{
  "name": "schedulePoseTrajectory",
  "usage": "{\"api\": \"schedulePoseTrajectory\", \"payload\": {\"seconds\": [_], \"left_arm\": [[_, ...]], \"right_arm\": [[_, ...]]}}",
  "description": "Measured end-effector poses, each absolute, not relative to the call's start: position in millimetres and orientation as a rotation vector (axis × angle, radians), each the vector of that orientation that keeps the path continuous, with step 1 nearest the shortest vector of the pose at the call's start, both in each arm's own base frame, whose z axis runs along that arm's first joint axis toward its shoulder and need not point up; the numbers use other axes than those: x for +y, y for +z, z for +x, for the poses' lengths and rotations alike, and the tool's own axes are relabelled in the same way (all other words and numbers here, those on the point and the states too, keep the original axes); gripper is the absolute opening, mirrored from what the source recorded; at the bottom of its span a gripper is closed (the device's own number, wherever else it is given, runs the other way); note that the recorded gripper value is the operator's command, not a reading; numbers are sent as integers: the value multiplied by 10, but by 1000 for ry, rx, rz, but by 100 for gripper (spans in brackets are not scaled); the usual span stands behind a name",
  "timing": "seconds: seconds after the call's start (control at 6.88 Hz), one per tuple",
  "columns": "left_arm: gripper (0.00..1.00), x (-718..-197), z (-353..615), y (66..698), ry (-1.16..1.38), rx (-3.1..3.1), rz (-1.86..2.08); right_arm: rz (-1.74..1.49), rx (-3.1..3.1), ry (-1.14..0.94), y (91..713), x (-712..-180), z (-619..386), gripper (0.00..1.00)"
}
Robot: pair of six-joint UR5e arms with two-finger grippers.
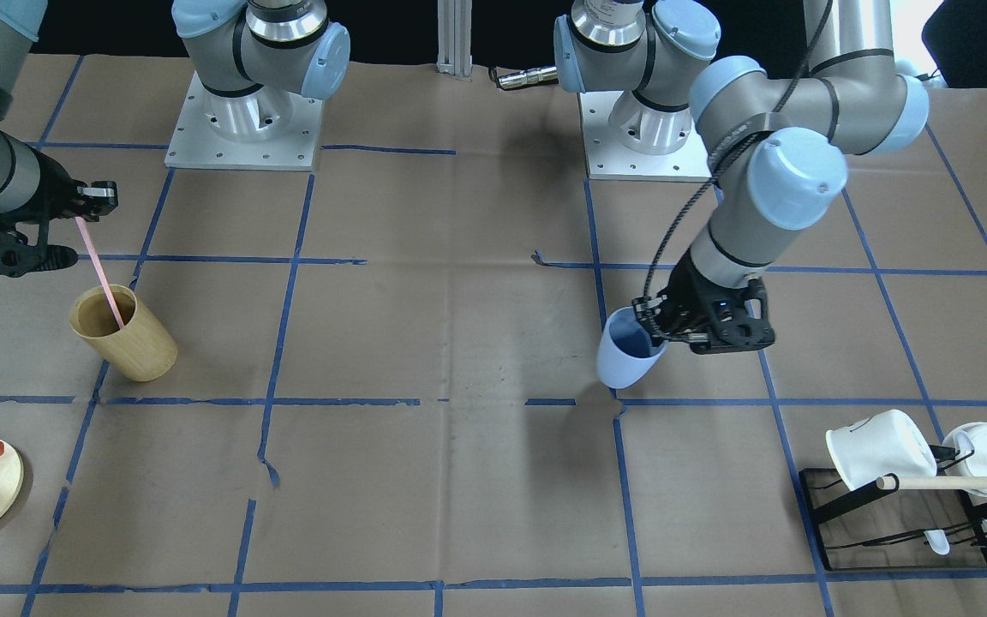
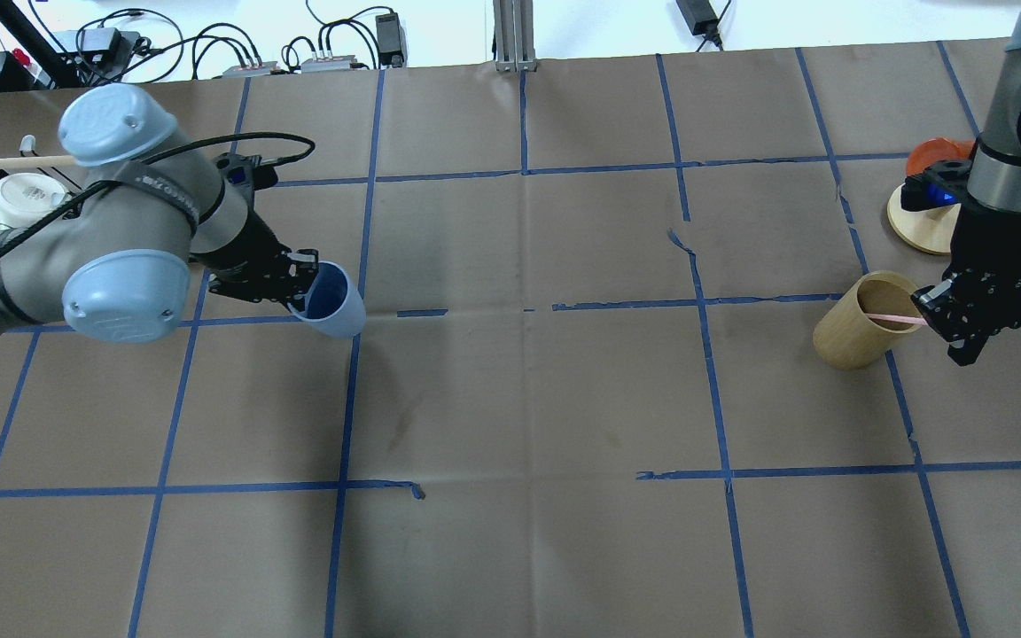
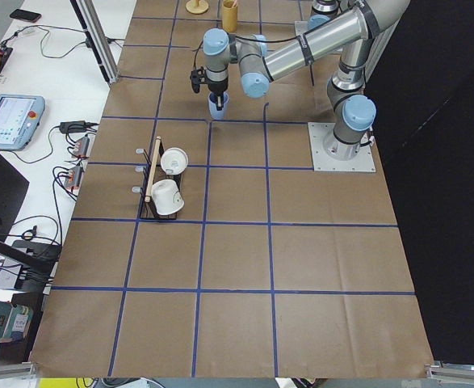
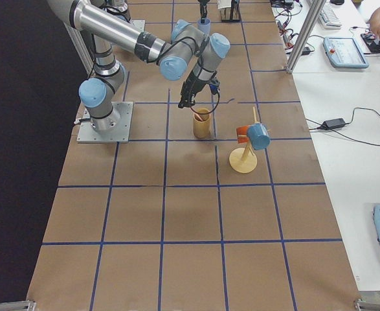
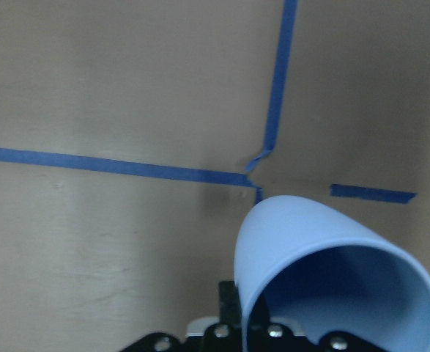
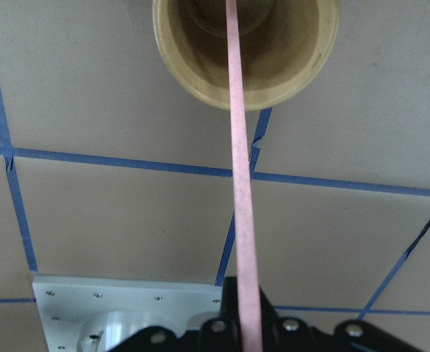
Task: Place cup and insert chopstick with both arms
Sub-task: 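Carry the blue cup to table center with left gripper while right lifts chopstick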
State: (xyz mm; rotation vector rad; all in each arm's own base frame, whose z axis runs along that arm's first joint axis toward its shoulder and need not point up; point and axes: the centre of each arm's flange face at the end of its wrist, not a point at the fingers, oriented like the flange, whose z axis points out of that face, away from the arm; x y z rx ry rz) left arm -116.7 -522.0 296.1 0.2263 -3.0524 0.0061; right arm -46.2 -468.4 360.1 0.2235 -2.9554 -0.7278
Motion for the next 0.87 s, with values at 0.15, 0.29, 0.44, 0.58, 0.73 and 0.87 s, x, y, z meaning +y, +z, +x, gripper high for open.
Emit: {"api": "schedulePoseTrajectory", "payload": {"seconds": [0.15, 0.29, 0.44, 0.58, 0.73, 0.87], "left_arm": [[4, -5315, -1619, 3022, 24, -3044, 284], [4, -5400, -2081, 3045, 34, -3033, 345], [4, -5498, -2556, 3000, 35, -3023, 390], [5, -5607, -2970, 2951, 42, -3015, 419], [5, -5694, -3278, 2896, 45, -3012, 433], [5, -5729, -3414, 2820, 37, -3016, 433]], "right_arm": [[214, -2956, -749, 3806, -4707, -468, 3], [203, -2957, -772, 4049, -4725, -473, 3], [192, -2967, -796, 4345, -4732, -462, 3], [171, -2982, -808, 4615, -4732, -441, 3], [150, -2991, -800, 4843, -4730, -426, 3], [141, -2995, -786, 5009, -4726, -409, 3]]}}
